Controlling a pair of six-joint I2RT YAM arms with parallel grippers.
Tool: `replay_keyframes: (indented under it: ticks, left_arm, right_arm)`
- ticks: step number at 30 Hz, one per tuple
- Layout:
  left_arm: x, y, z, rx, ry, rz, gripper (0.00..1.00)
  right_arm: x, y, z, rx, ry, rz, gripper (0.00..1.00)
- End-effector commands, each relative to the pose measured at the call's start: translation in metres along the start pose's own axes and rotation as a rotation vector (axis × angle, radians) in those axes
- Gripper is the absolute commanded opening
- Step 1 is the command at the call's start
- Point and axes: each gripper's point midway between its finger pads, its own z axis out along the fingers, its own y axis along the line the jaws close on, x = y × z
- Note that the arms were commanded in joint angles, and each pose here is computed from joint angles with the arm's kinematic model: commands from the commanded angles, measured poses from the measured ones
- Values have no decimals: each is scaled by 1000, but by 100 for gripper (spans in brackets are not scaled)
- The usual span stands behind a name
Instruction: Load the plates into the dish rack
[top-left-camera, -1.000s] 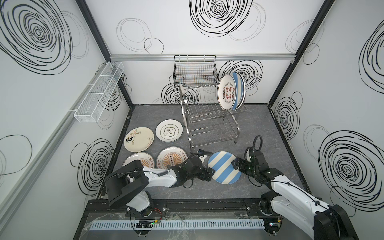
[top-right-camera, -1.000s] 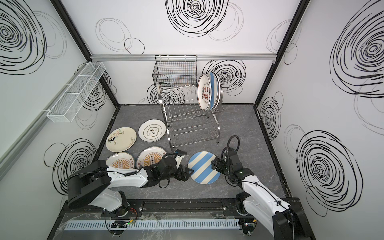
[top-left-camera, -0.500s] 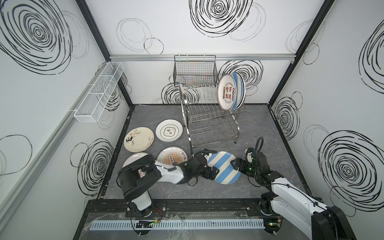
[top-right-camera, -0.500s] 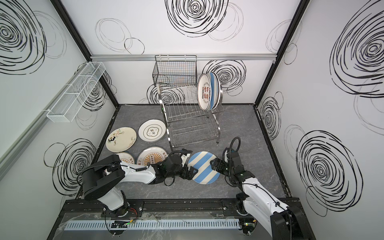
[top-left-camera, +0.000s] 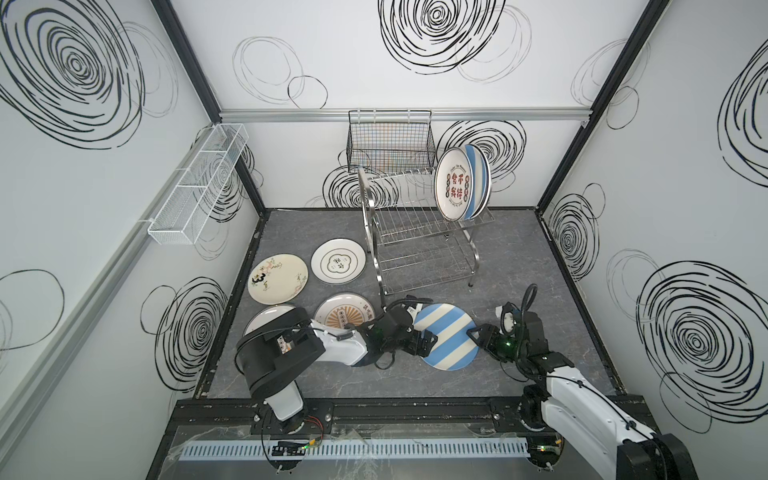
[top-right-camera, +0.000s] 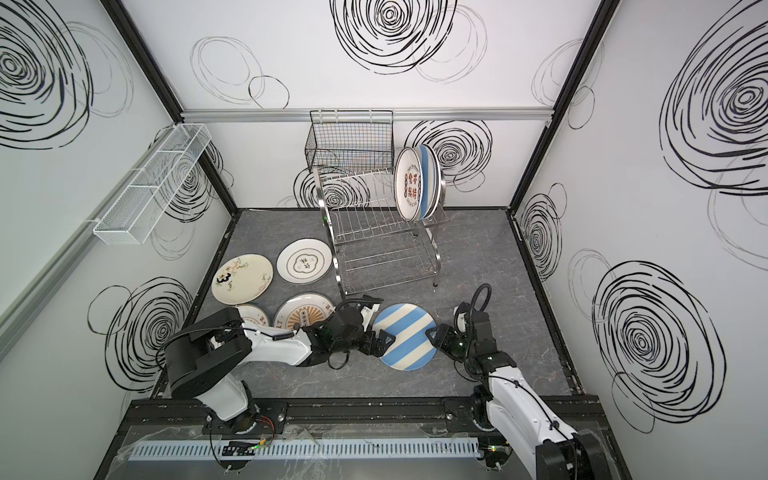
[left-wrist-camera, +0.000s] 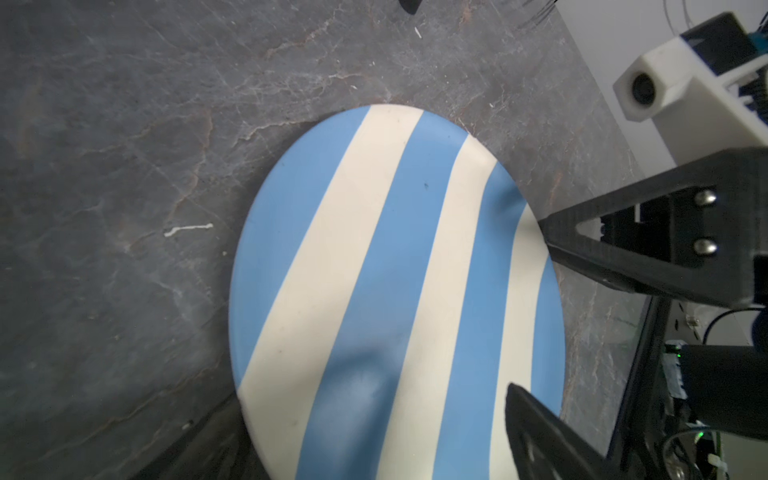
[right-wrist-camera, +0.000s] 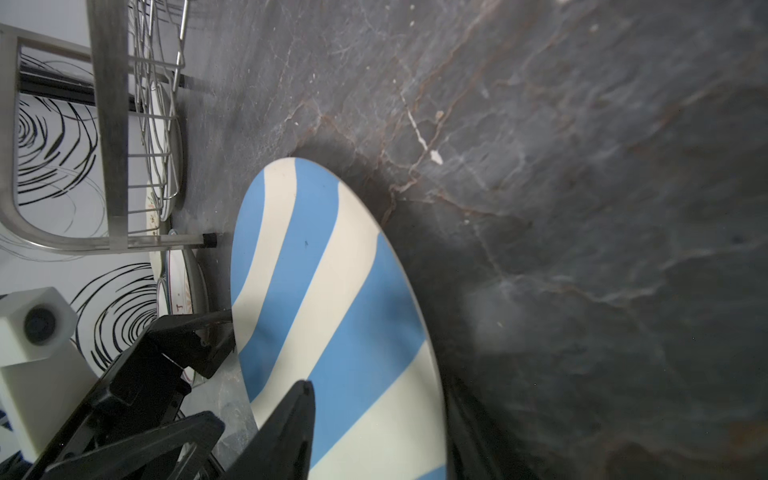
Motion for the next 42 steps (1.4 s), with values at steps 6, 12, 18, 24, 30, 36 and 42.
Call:
replay_keyframes:
  ticks: [6, 12, 18, 24, 30, 36, 42]
  left_arm:
    - [2, -28, 2, 123, 14, 27, 96]
    - [0, -32, -1, 142, 3, 16, 96]
    - [-4, -33, -6, 137, -6, 13, 96]
    - [-14, -44, -21, 126, -35, 52, 96]
    - [-21, -46, -35, 101, -61, 75, 96]
    - [-27, -48, -51, 81, -66, 94, 96]
    - [-62, -53, -106, 116, -202, 86, 96]
  right_arm:
    - [1, 54, -17, -292, 17, -16, 41]
    - [0, 51, -19, -263, -2, -43, 33]
    - [-13, 41, -24, -112, -40, -114, 28]
    - [-18, 41, -24, -80, -38, -133, 17]
    - [-21, 43, -26, -66, -42, -147, 8]
    - [-28, 49, -35, -30, -54, -185, 0]
    - [-39, 79, -54, -57, -69, -264, 0]
